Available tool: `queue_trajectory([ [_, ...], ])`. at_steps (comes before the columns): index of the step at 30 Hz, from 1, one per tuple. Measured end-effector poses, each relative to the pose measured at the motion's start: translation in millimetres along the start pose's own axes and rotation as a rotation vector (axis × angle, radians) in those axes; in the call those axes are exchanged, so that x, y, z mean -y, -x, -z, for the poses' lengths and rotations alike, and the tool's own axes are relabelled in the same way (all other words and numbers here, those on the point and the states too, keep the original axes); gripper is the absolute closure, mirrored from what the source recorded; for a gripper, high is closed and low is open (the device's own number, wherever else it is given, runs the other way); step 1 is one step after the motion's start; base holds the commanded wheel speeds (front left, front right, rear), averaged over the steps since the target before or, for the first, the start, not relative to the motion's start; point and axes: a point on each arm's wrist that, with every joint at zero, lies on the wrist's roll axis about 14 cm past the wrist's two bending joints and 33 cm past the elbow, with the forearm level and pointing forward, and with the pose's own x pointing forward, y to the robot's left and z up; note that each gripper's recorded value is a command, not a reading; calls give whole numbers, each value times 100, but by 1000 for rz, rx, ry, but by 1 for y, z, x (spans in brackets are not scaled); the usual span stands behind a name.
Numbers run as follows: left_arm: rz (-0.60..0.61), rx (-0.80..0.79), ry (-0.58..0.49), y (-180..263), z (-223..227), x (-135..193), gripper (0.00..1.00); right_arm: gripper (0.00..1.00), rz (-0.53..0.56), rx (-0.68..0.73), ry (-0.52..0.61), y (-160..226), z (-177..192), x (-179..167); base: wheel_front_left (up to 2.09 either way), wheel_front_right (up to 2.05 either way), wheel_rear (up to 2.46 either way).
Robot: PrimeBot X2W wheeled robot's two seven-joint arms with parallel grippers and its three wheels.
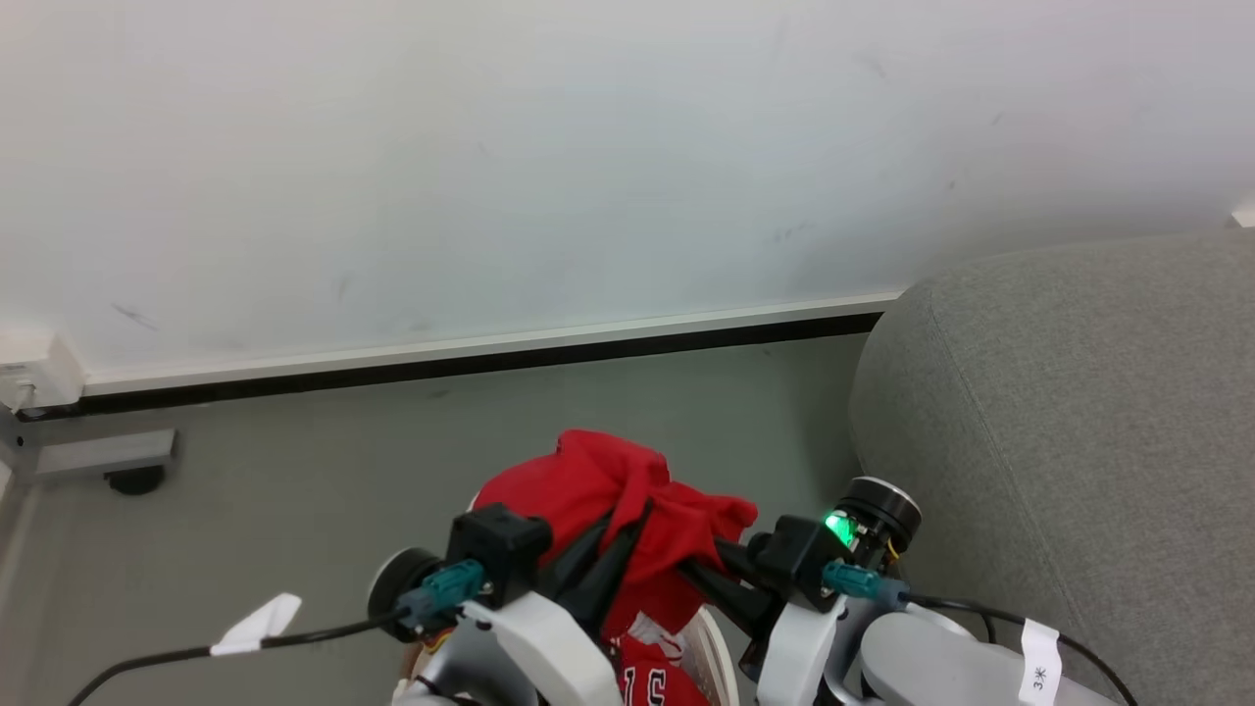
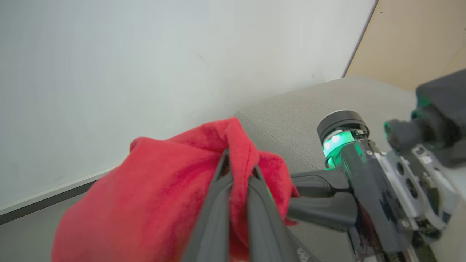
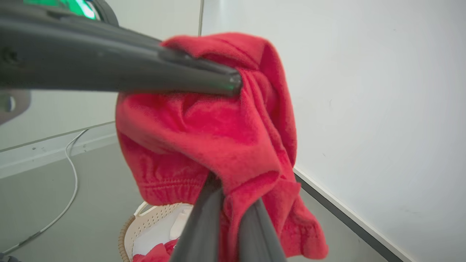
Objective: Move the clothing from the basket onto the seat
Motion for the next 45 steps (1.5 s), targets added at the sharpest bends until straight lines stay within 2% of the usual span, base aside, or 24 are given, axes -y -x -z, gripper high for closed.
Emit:
queue_trajectory([
  [1, -9, 4, 1, 0, 0, -3, 100, 100, 6, 9, -14, -1, -1, 2, 0, 0, 0],
  [2, -16, 6, 2, 0, 0, -5, 82, 100, 15, 18, -26, -1, -3, 4, 0, 0, 0],
  [3, -23, 10, 4, 0, 0, -7, 62, 100, 26, 31, -42, -1, -6, 7, 0, 0, 0],
  [4, -29, 7, 4, 0, 1, -9, 26, 100, 31, 39, -54, -1, -8, 8, 0, 0, 0],
  [5, -36, 7, 6, 1, 2, -11, 0, 100, 34, 41, -61, -1, -8, 9, 0, 0, 0],
  [17, -82, 21, -6, 20, 27, -25, 0, 100, 143, 148, -111, 11, -34, 47, 0, 0, 0],
  [24, -49, 21, 2, 15, 36, -17, 0, 100, 227, 168, -103, 32, -36, 72, 0, 0, 0],
  [33, 76, 26, 12, -9, 36, 17, 0, 100, 377, 172, -101, 77, -31, 103, 0, 0, 0],
  [45, 355, 55, 65, -39, 34, 96, 0, 100, 655, 162, -112, 170, -16, 147, 0, 0, 0],
])
